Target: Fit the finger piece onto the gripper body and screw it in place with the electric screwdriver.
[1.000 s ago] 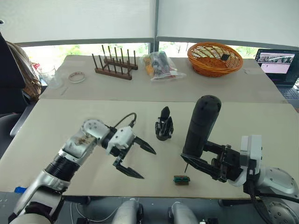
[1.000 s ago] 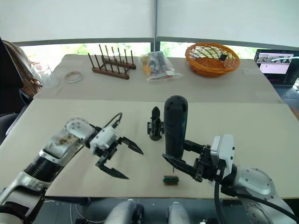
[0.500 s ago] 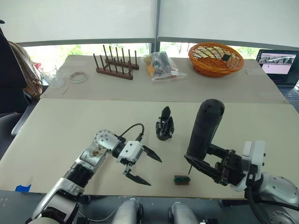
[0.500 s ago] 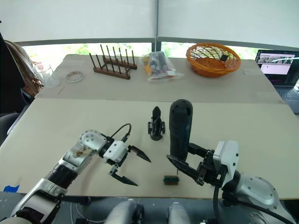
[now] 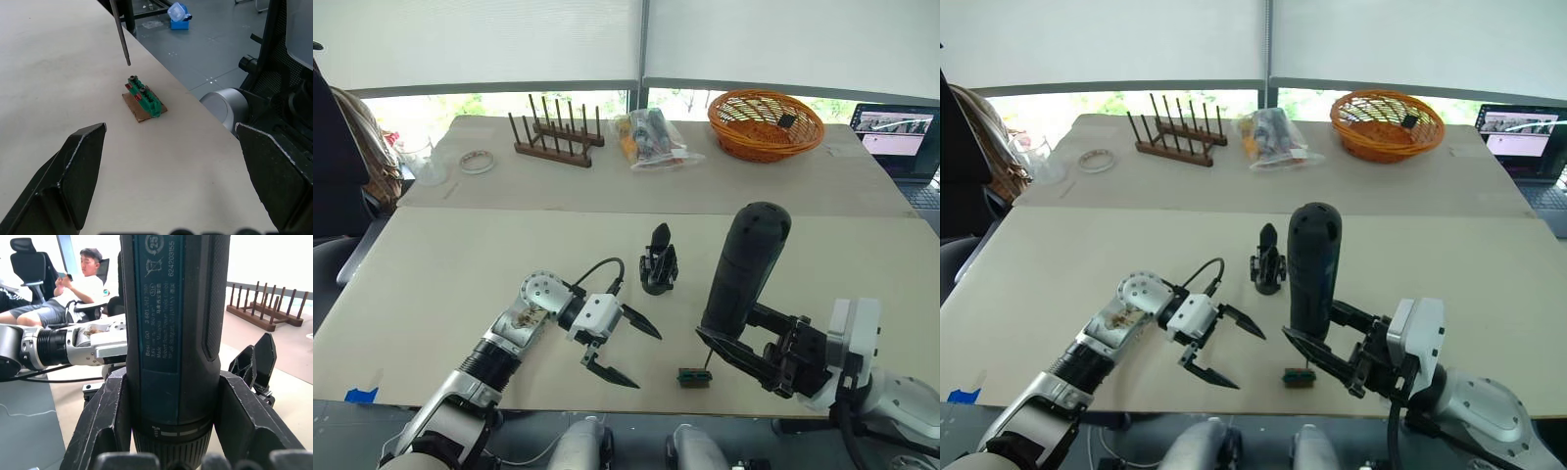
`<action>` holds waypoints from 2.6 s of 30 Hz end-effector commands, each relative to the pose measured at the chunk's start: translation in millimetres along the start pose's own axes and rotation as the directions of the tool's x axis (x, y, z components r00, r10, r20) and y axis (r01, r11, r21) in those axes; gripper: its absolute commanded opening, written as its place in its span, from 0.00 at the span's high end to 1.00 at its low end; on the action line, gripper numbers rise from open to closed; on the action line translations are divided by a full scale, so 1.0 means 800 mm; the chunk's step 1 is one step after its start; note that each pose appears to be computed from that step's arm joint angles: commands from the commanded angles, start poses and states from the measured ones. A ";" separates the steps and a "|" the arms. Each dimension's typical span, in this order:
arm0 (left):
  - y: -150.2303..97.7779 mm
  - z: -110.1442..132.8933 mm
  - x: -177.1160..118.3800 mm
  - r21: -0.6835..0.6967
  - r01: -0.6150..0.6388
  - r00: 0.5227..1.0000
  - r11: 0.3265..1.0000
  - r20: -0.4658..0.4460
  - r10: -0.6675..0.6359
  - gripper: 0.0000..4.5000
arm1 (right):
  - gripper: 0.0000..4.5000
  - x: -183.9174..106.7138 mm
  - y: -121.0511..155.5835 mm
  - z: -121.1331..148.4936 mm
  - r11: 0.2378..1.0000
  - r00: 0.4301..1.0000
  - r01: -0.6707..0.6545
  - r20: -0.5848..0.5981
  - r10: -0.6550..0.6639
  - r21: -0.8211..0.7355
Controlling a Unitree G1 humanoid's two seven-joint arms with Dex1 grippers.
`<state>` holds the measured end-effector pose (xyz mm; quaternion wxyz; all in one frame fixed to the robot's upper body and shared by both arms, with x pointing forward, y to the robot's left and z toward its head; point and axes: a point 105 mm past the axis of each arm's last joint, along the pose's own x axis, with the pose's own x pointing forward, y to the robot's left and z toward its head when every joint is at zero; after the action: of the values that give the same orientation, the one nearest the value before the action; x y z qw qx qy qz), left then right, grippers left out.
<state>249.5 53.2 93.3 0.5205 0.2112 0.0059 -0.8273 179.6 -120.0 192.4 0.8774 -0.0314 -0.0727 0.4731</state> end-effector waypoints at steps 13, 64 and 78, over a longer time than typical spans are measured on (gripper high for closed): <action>0.008 -0.001 -0.001 0.051 -0.007 1.000 0.999 -0.015 0.008 0.00 | 0.57 0.006 0.002 0.015 1.000 1.000 0.012 0.011 -0.011 -0.020; 0.013 0.004 -0.001 0.069 -0.017 1.000 0.997 -0.015 0.018 0.00 | 0.57 -0.002 0.006 0.009 0.998 1.000 0.012 0.028 -0.011 -0.058; 0.014 0.005 -0.001 0.070 -0.019 1.000 0.997 -0.014 0.020 0.00 | 0.57 0.000 0.004 0.001 0.999 1.000 0.010 0.016 -0.009 -0.047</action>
<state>256.3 49.5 90.5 0.5224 0.2240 -0.0041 -0.8227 181.1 -122.4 180.5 0.8860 -0.0340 -0.0577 0.4588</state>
